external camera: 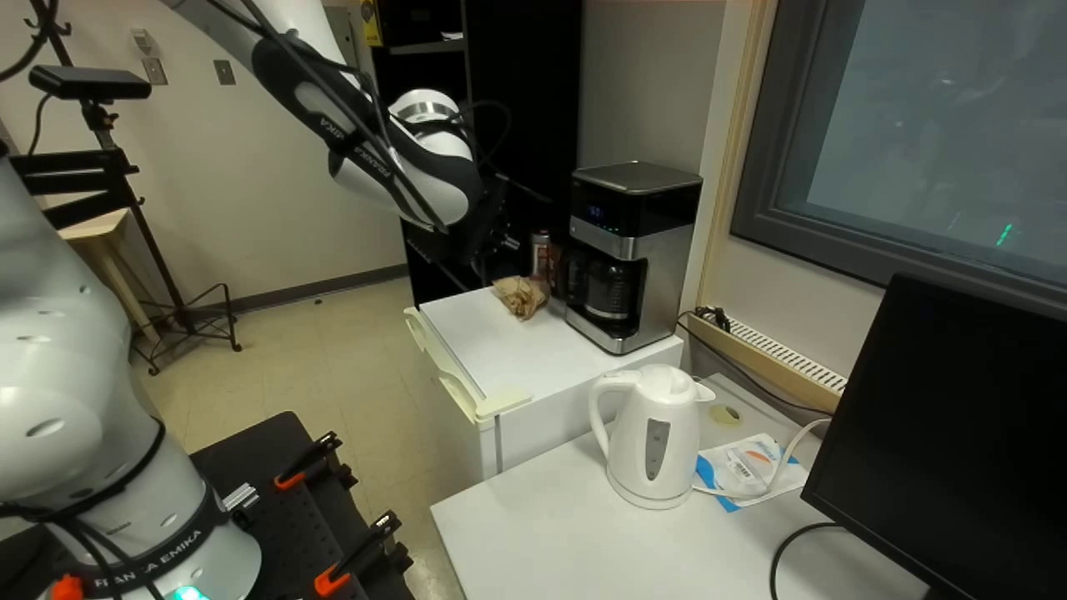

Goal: Push the coffee maker backwards

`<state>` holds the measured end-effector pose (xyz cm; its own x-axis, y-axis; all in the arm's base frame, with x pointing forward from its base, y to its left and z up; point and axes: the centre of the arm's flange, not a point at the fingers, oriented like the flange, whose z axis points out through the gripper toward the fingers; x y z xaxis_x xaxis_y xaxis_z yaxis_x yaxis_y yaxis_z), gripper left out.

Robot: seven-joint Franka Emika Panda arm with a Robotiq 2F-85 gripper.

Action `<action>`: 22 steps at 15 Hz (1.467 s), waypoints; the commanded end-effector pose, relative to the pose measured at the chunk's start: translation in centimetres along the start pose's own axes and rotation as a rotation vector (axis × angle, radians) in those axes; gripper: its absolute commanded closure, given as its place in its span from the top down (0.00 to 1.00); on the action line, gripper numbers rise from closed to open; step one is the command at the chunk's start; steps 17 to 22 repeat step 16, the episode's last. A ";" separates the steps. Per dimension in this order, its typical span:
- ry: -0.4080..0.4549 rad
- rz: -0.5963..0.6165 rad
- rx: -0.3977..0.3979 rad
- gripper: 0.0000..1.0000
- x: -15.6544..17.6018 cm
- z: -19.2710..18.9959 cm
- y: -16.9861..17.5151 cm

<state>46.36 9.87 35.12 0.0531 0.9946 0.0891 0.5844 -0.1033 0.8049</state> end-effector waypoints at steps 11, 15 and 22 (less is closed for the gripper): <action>-0.219 0.631 0.428 0.00 0.3 -3.0 -2.5; -0.312 0.802 0.553 0.00 1.9 -2.4 -5.5; -0.327 0.844 0.586 0.00 2.1 -2.2 -6.4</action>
